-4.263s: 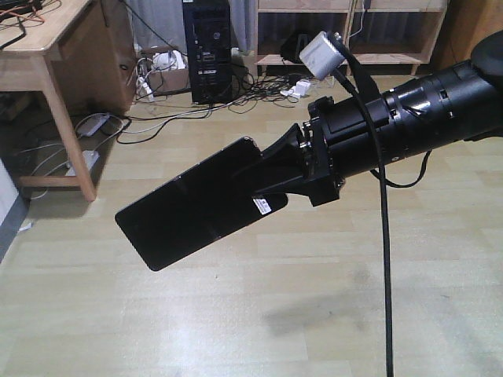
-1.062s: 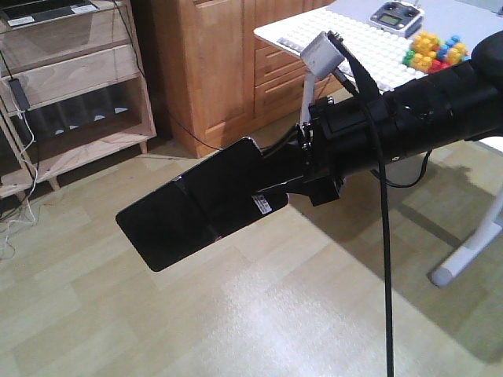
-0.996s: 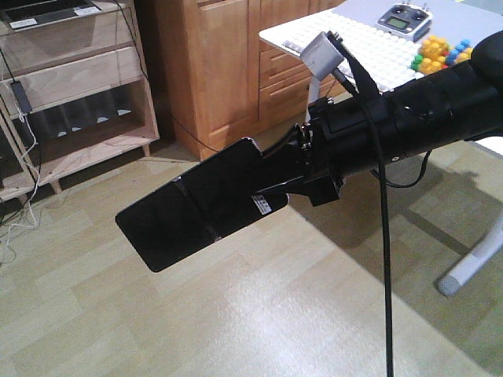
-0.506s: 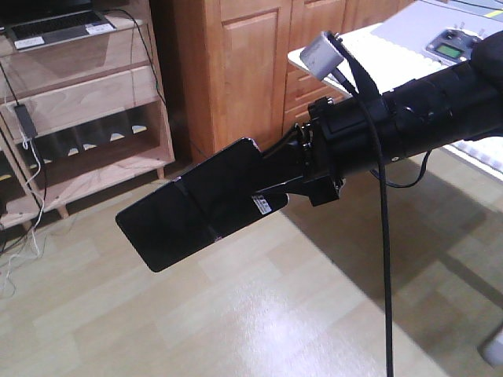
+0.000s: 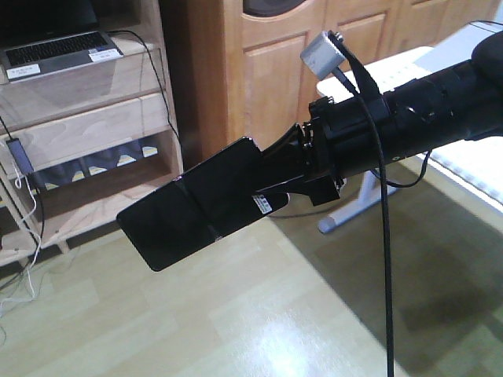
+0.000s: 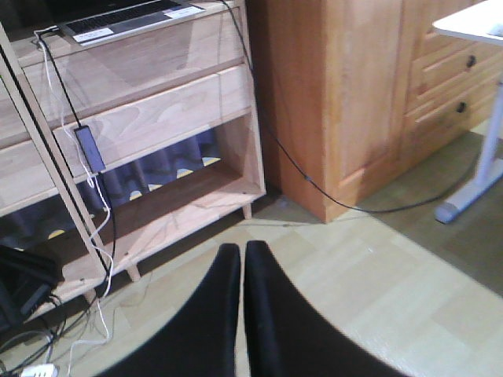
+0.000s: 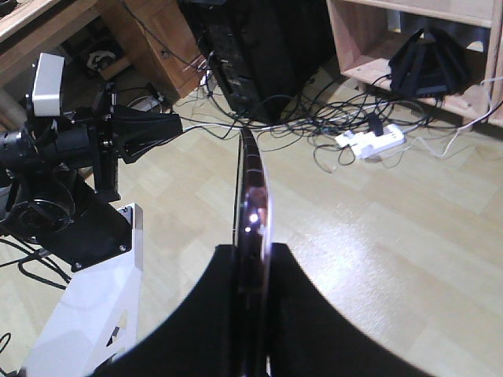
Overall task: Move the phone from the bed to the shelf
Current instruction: 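Drive the base toward the wooden shelf with the laptop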
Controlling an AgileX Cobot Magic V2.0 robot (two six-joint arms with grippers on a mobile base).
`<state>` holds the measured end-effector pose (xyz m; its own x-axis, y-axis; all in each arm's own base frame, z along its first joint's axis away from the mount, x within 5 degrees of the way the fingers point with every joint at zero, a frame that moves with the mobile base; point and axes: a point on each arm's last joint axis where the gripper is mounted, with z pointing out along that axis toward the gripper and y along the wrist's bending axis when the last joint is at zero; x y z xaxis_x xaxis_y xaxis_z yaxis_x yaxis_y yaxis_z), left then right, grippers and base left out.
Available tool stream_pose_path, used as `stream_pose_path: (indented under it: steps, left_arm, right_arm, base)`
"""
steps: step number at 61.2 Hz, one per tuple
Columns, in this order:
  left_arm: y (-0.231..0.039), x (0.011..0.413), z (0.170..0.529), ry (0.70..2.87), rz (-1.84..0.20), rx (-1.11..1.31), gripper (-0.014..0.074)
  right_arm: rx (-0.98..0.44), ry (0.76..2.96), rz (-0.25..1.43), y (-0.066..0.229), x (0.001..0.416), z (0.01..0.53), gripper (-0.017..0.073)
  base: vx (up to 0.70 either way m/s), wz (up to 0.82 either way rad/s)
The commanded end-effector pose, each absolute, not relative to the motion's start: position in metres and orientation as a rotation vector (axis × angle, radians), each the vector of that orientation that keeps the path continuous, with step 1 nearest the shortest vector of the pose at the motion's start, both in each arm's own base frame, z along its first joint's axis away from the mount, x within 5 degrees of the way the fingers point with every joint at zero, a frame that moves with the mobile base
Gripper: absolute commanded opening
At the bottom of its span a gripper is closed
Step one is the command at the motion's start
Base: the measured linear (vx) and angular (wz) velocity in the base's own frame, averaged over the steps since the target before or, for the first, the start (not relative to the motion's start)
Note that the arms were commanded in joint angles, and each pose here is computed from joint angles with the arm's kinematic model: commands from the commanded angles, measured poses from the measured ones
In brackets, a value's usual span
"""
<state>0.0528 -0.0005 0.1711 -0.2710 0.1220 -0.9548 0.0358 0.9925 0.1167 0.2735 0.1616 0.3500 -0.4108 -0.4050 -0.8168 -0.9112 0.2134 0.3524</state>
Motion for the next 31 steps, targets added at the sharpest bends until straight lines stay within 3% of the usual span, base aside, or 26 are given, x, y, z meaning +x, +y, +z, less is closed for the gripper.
stream_pose_path:
  steps: [1,31]
  left_arm:
    - [-0.0009,0.0536,0.1856,1.745,0.072,0.102,0.0001]
    - [-0.0009,0.0536,0.1856,1.745,0.072,0.102,0.0001]
  right_arm:
    - [-1.23,1.798,1.236,0.1615,0.2583,0.3777,-0.0002]
    - [-1.228,1.798,1.234,0.1615,0.2585,0.3777,-0.0002]
  base:
    - [0.42,0.14]
    - [0.43,0.23]
